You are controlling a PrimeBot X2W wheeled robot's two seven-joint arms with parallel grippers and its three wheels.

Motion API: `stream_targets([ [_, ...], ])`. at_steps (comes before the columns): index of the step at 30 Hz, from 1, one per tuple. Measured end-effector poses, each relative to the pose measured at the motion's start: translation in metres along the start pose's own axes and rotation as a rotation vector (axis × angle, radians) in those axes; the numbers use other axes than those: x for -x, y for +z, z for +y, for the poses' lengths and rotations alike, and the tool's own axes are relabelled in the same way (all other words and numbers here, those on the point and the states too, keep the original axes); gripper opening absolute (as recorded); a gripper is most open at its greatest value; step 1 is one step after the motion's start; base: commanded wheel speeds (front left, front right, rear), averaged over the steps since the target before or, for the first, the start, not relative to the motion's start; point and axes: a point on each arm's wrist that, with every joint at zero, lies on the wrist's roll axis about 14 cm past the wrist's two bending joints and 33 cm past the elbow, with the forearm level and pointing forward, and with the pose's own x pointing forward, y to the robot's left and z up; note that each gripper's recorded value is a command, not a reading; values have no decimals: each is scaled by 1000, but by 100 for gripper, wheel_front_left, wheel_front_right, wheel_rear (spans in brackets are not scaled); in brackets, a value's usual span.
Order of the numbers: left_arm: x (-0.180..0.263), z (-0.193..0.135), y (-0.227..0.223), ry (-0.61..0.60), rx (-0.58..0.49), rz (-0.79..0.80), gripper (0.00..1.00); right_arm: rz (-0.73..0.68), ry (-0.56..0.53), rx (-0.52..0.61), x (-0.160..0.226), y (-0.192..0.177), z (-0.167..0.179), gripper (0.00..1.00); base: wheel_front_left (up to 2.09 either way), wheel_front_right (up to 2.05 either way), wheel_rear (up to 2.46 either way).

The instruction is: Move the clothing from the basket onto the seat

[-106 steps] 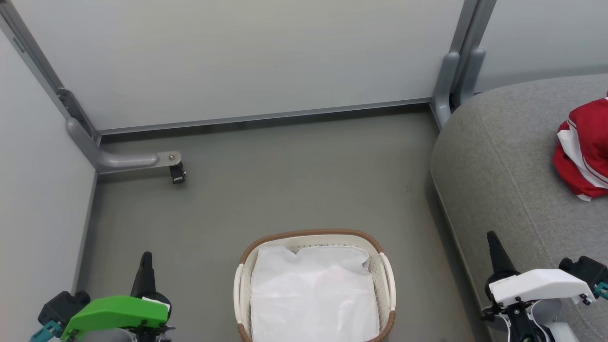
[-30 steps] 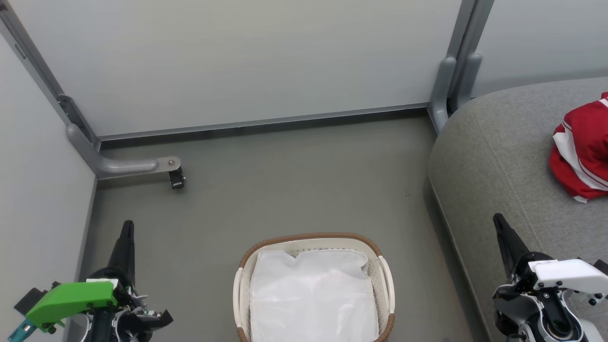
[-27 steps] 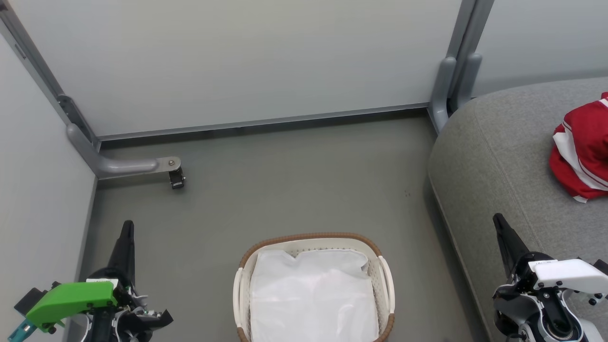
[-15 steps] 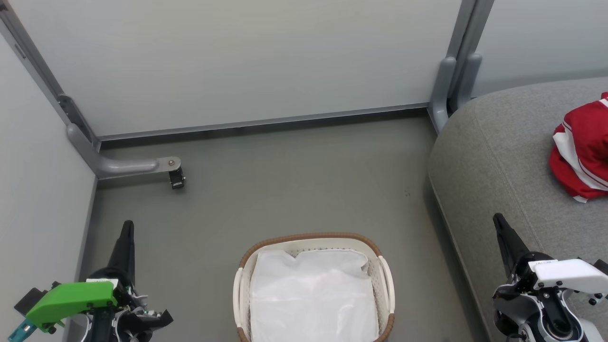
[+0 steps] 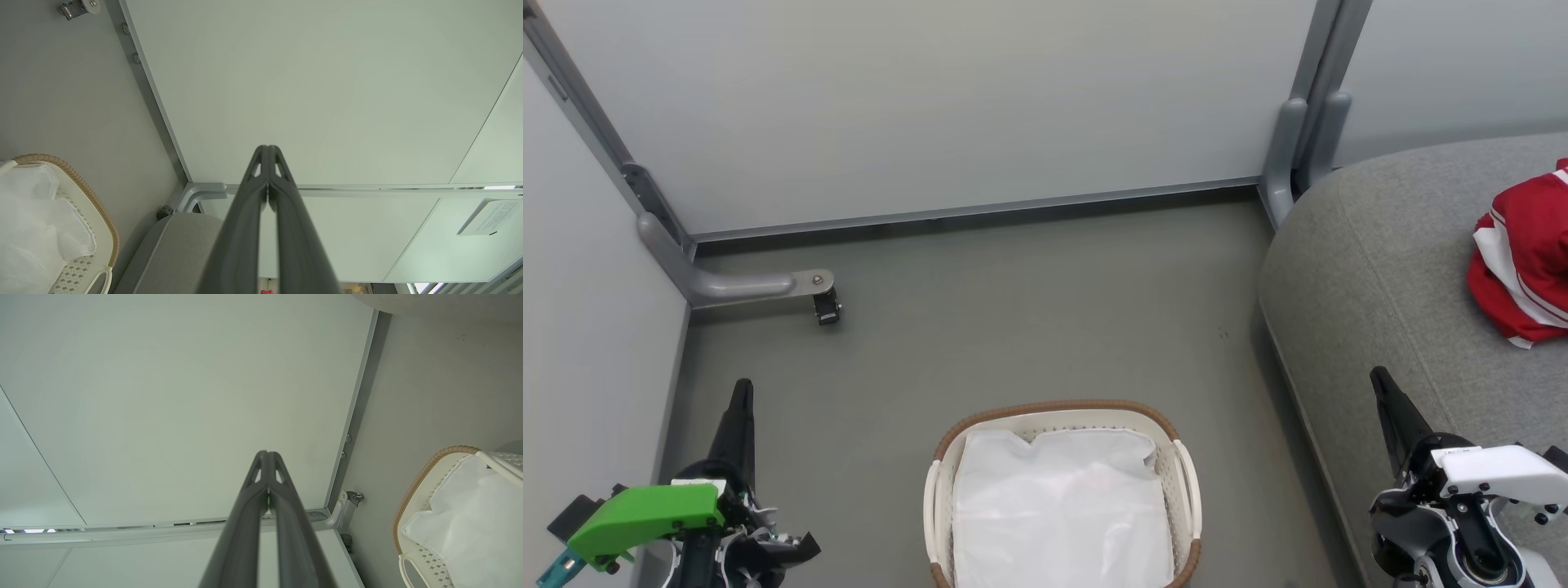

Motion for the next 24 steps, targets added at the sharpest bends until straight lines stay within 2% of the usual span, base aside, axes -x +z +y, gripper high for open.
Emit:
stream_targets([
  [24, 0, 0, 0, 0, 0, 0, 0, 0, 0, 0, 0, 0, 0, 0, 0, 0, 0],
])
